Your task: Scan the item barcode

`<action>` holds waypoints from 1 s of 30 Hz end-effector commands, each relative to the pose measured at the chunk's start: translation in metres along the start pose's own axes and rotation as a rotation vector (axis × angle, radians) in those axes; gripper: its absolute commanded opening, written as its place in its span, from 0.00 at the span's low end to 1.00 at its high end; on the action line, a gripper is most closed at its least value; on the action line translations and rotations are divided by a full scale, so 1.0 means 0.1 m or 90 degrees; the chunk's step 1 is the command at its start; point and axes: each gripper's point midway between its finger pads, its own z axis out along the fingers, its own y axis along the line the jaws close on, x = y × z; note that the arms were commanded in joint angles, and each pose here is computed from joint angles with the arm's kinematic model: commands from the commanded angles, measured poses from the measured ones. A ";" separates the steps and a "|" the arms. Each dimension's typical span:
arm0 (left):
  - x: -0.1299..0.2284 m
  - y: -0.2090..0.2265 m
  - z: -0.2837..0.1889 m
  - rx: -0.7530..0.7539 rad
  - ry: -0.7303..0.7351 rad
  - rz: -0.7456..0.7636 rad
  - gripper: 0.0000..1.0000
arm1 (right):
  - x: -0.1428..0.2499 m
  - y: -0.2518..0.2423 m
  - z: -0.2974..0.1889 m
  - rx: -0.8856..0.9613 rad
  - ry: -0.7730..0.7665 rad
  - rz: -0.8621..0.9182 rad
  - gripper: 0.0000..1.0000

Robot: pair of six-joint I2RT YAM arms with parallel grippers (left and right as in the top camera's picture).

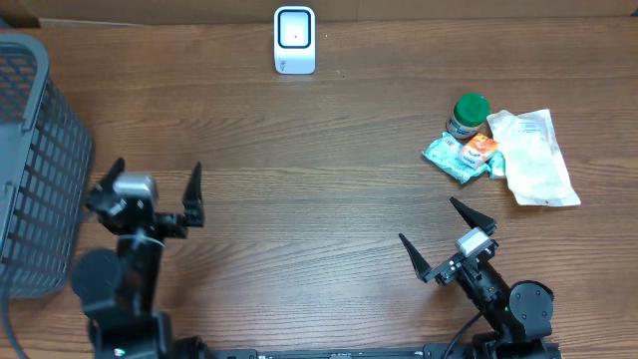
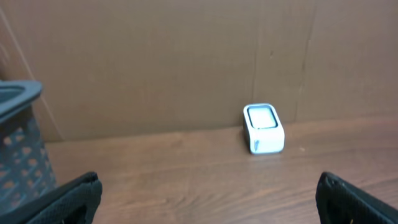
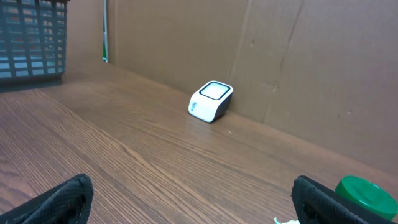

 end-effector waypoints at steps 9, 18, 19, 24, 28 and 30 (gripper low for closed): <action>0.74 0.01 -0.23 -0.074 -0.042 0.043 1.00 | 0.02 0.02 0.00 -0.004 -0.002 0.002 1.00; 1.19 0.00 -0.27 -0.079 0.035 0.042 1.00 | 0.02 0.02 0.00 -0.004 -0.002 0.002 1.00; 1.19 -0.01 -0.27 -0.075 0.034 0.043 1.00 | 0.02 0.02 0.00 -0.004 -0.002 0.002 1.00; 1.19 -0.01 -0.27 -0.074 0.034 0.043 1.00 | 0.02 0.02 0.00 -0.005 -0.002 0.002 1.00; 1.19 -0.01 -0.27 -0.074 0.034 0.043 1.00 | 0.02 0.02 0.00 -0.005 -0.002 0.002 1.00; 1.19 -0.01 -0.27 -0.074 0.034 0.043 1.00 | 0.02 0.02 0.00 -0.005 -0.002 0.002 1.00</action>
